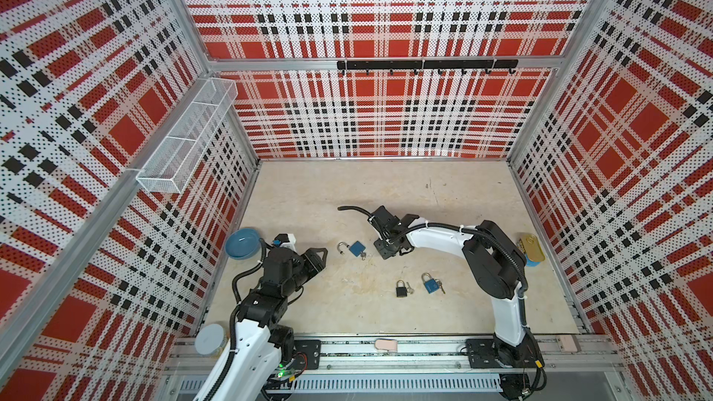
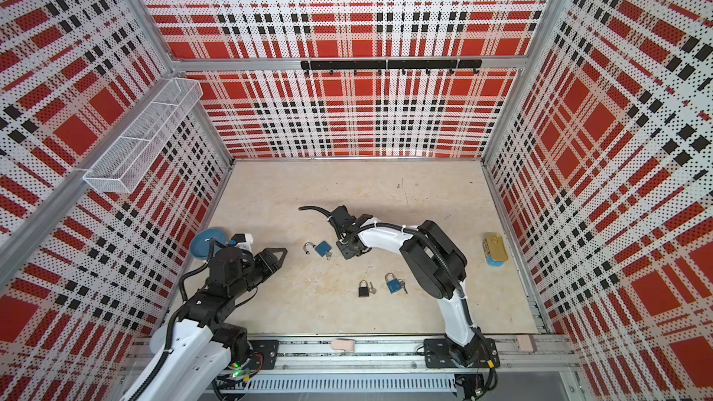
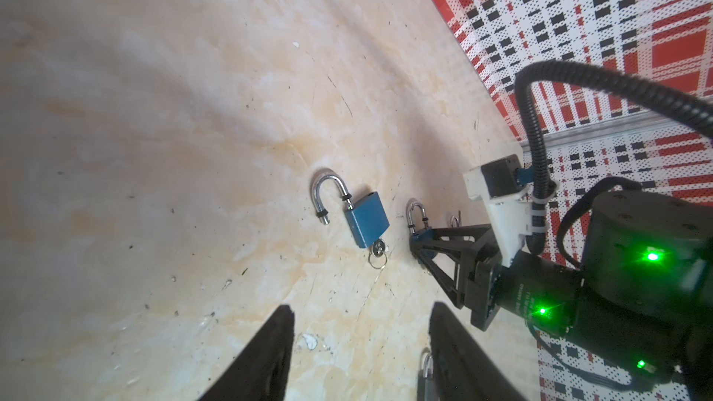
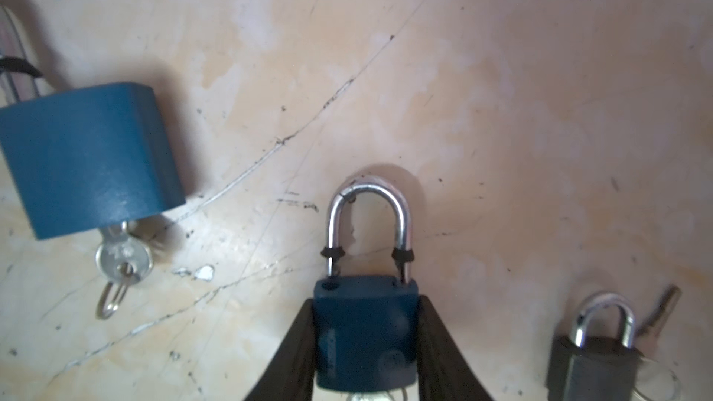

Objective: Lock with the key

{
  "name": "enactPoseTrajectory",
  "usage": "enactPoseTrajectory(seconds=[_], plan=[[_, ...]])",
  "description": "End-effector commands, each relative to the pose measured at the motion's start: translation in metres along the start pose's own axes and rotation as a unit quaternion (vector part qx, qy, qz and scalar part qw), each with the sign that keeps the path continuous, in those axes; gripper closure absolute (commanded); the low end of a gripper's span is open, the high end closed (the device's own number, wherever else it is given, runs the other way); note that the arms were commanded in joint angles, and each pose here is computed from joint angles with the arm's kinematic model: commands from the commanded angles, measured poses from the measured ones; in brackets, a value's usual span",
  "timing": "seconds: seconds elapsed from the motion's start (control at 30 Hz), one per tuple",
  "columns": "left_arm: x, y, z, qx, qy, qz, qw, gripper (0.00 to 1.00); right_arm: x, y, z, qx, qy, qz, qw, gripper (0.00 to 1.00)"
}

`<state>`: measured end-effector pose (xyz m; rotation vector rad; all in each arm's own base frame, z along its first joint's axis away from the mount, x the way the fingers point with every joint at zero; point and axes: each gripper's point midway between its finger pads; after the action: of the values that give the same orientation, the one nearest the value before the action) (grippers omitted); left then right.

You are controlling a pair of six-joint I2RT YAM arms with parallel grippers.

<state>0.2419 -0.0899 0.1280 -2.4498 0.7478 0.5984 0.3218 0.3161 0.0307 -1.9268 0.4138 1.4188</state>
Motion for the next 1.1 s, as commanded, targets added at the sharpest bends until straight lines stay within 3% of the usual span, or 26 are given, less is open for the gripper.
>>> enactPoseTrajectory(seconds=[0.0, 0.37, 0.63, 1.07], plan=[[0.000, -0.006, -0.025, 0.025, 0.033, 0.011, 0.999, 0.41, -0.035, -0.017, -0.003, -0.013, -0.003, -0.042, 0.999, 0.77], [0.034, 0.015, -0.069, 0.060, 0.086, 0.117, 0.988, 0.43, -0.080, -0.021, 0.000, -0.009, -0.033, -0.078, 0.996, 0.77], [0.050, 0.041, -0.127, 0.089, 0.199, 0.196, 0.956, 0.40, -0.118, -0.024, 0.014, -0.006, -0.091, -0.110, 0.990, 0.78], [0.069, 0.065, -0.164, 0.082, 0.276, 0.260, 0.922, 0.44, -0.155, -0.023, 0.018, 0.003, -0.116, -0.140, 0.983, 0.80]])
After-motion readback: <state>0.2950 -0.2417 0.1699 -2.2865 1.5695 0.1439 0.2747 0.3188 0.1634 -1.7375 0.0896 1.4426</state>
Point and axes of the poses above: each gripper's point midway between its finger pads, its own x axis out along the fingers, its own z axis along the line the jaws close on, y = z × x, and after that the axes turned 11 degrees about -x, right-handed
